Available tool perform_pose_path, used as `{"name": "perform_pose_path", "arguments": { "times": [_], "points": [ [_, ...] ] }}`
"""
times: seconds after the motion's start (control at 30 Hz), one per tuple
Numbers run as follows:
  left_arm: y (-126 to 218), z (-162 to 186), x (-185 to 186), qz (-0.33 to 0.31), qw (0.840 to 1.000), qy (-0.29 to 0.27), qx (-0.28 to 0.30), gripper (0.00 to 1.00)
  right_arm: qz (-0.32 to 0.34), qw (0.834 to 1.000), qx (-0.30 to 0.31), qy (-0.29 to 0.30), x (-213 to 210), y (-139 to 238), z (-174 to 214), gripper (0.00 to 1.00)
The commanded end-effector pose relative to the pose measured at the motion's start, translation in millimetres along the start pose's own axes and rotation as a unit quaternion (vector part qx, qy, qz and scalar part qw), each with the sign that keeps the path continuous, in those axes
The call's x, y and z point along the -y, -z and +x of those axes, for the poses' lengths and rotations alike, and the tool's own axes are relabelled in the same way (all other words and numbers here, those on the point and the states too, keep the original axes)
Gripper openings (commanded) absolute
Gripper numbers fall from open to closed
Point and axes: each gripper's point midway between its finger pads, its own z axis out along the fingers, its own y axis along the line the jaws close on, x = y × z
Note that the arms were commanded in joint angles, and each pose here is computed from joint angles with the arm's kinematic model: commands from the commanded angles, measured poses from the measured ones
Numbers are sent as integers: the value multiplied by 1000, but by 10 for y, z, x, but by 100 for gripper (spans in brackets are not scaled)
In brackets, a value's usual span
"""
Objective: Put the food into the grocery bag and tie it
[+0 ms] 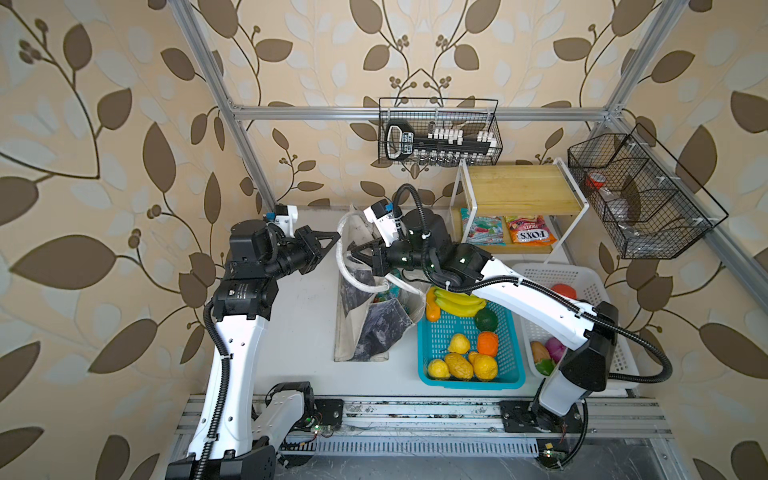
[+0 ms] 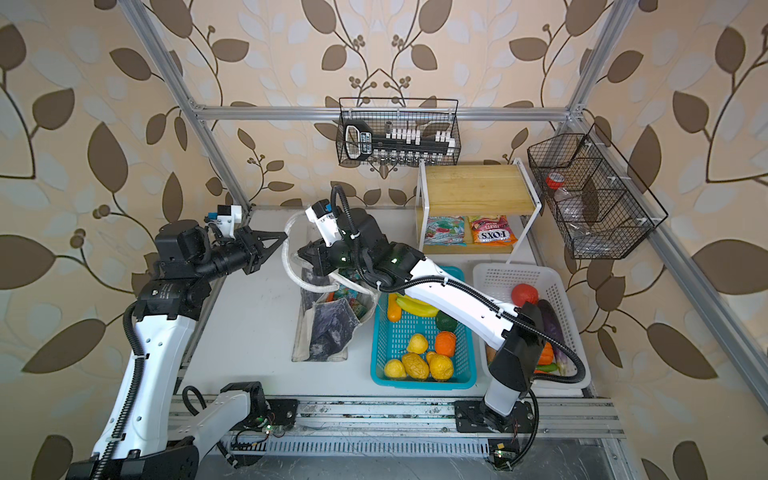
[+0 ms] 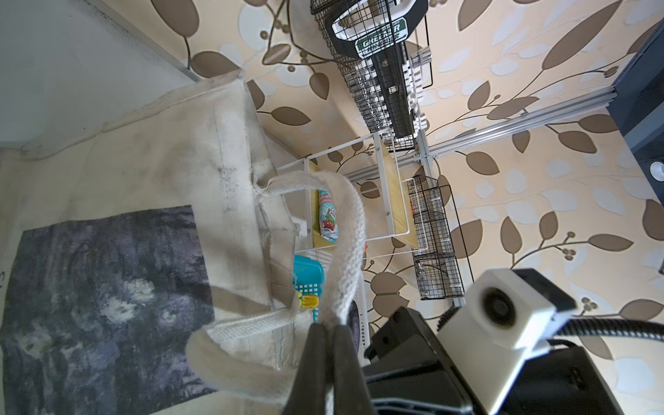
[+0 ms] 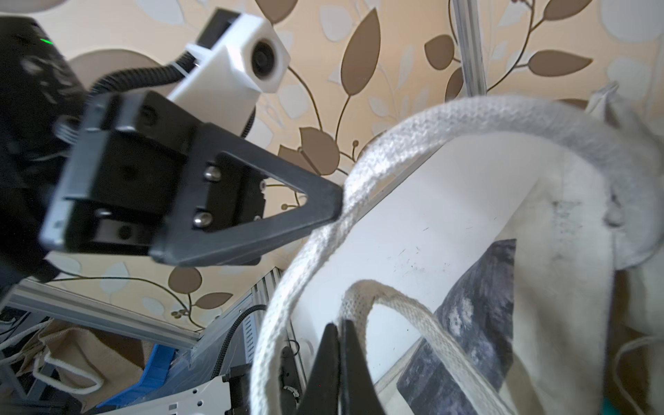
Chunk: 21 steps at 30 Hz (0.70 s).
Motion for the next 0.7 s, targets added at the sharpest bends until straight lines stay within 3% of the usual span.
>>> {"name": "perform_pose_path", "arguments": {
  "times": [0.0,0.17,0.33,0.4,0.53,0.6,0.67],
  "points": [
    [63,66,163,30,999,-34,-4,0,-44,999,19,-6,-160,-81,-52,0],
    [-49,99,-129,0,1000,-19,-10,0,-53,998,13,-11,-124,-184,82,0],
    [-70,117,-177,2,999,-30,-11,39,-56,998,-2,-18,-61,-280,197,0],
    [-45,99,-197,-8,999,-40,1,47,-57,998,-6,-20,-39,-306,228,0],
    [-161,71,-425,-26,999,-25,4,50,-43,998,-28,-32,177,-322,408,0],
    [-260,154,-491,-15,999,-15,-33,26,-31,999,-22,-28,263,-200,403,0],
    [-292,186,-536,-14,999,-4,-42,22,-16,1000,-9,-13,273,-29,217,0]
  ]
}}
